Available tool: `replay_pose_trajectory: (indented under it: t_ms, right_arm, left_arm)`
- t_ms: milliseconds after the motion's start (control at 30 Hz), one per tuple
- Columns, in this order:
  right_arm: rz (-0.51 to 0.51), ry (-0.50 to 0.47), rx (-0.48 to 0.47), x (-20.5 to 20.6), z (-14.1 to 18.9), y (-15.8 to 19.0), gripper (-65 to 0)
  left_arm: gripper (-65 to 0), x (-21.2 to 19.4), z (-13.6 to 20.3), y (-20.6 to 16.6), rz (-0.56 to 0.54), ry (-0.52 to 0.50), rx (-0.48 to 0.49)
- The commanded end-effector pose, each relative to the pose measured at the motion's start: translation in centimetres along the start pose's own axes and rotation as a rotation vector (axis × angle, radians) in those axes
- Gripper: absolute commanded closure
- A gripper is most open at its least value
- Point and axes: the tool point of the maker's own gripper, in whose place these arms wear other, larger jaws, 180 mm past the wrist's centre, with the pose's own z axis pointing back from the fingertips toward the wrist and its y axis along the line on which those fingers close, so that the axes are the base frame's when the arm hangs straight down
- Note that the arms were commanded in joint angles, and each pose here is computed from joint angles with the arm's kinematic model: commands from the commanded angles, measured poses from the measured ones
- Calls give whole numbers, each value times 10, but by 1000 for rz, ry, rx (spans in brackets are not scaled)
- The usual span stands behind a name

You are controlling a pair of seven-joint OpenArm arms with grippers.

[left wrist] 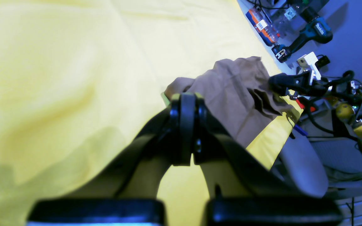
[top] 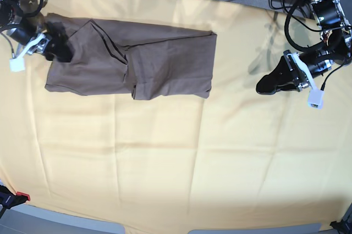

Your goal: Fold the T-shirt properly

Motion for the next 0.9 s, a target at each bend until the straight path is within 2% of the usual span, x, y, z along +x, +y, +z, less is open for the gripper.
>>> replay_pose_trajectory:
  t_ms: [0, 100, 267, 333, 367, 433, 467, 600, 733, 867]
  right_arm:
    - [6, 26, 8, -1, 4, 1, -467]
    - [-6, -9, 58, 5, 5, 10, -467]
    - [-7, -21, 58, 7, 5, 10, -453]
    - [-7, -49, 58, 12, 5, 10, -361]
    - [-8, -69, 58, 16, 5, 10, -277]
    - [-5, -98, 53, 22, 5, 9, -59]
    - [3, -100, 39, 24, 5, 7, 0]
    - [68, -88, -45, 39, 8, -6, 0]
    - [158, -128, -141, 64, 34, -12, 0]
    - [254, -122, -200, 80, 57, -7, 0]
  left_arm:
    - [0, 15, 3, -4, -32, -31, -12]
    - [0, 15, 3, -4, -32, -31, -13]
    - [0, 15, 3, -4, -32, -31, -13]
    - [0, 15, 3, -4, -32, -31, -13]
    - [0, 15, 3, -4, -32, -32, -13]
    - [0, 15, 3, -4, -32, -32, -13]
    - [0, 15, 3, -4, -32, -32, -13]
    - [0, 17, 4, -4, -36, -35, -10]
    - [0, 18, 8, -2, -45, -25, -1]
    - [0, 18, 8, -1, -47, -24, 0]
